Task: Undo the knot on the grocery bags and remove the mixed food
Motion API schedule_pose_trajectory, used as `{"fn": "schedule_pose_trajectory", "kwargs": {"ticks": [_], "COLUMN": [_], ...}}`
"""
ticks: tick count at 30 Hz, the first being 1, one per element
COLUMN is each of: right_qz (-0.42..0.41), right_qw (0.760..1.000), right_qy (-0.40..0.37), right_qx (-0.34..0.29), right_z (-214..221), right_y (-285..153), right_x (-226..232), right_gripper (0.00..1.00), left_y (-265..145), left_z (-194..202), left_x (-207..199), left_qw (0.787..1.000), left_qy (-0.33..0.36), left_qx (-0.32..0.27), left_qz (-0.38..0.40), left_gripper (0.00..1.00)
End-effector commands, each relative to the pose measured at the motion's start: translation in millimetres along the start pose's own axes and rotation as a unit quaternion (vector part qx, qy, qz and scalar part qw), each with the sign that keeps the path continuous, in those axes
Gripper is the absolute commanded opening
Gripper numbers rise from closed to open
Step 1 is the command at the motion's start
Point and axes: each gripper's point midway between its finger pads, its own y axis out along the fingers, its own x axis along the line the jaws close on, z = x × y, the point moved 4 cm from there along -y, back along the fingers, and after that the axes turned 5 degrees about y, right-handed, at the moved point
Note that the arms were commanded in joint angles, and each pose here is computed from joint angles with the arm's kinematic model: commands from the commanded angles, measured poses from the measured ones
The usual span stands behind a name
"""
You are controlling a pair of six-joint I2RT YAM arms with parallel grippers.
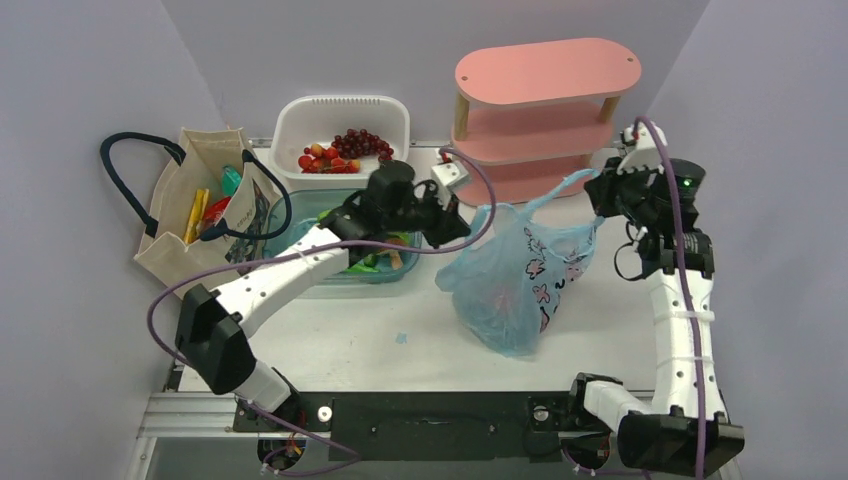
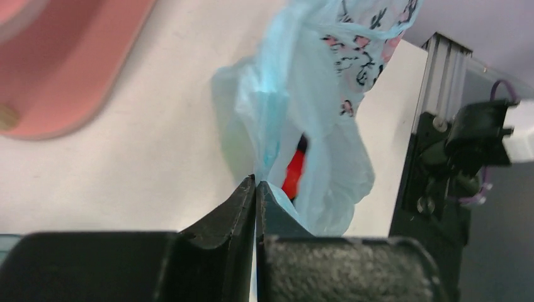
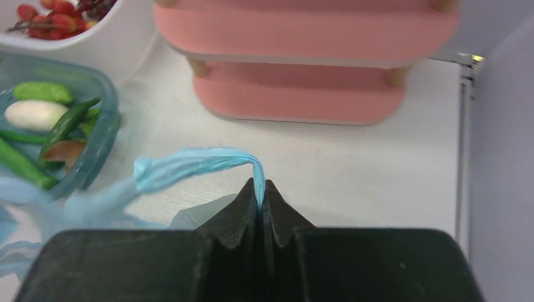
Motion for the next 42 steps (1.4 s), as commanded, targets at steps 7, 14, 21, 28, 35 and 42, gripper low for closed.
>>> {"fn": "schedule_pose_trajectory", "kwargs": {"ticks": [7, 14, 21, 28, 35, 42], "right_qz": [0.079, 0.091, 0.072, 0.092, -0.096, -0.133], "right_qw": [0.991, 0.951, 0.905, 0.891, 0.918, 0.926], "right_qy": [0.039, -0.082, -0.148, -0.14, -0.159, -0.209], "right_qx": [0.105, 0.284, 0.391, 0.422, 0.349, 0.285], "right_z": [49.0, 114.9, 171.5, 188.0, 134.8, 107.7], "right_y": [-60.3, -99.8, -113.2, -99.9, -118.0, -121.8], "right_x": [-32.6, -43.7, -55.7, -73.5, -5.6, 30.5], "right_gripper": [0.0, 0.0, 0.0, 0.0, 0.76, 0.83], "left_y": [-99.9, -138.1, -129.2, -115.4, -134.8, -150.6], "left_z": [-9.5, 100.0, 205.1, 231.2, 152.2, 63.0], "left_x": [-0.8, -31.2, -22.4, -5.5, -41.7, -62.0], "left_qw": [0.936, 0.813, 0.775, 0.79, 0.868, 0.923], "left_qy": [0.291, 0.436, 0.525, 0.506, 0.428, 0.366], "left_qx": [0.048, 0.213, 0.242, 0.282, 0.181, 0.036], "left_qz": [0.193, 0.323, 0.255, 0.199, 0.176, 0.116], "left_gripper": [0.0, 0.0, 0.0, 0.0, 0.38, 0.45]}}
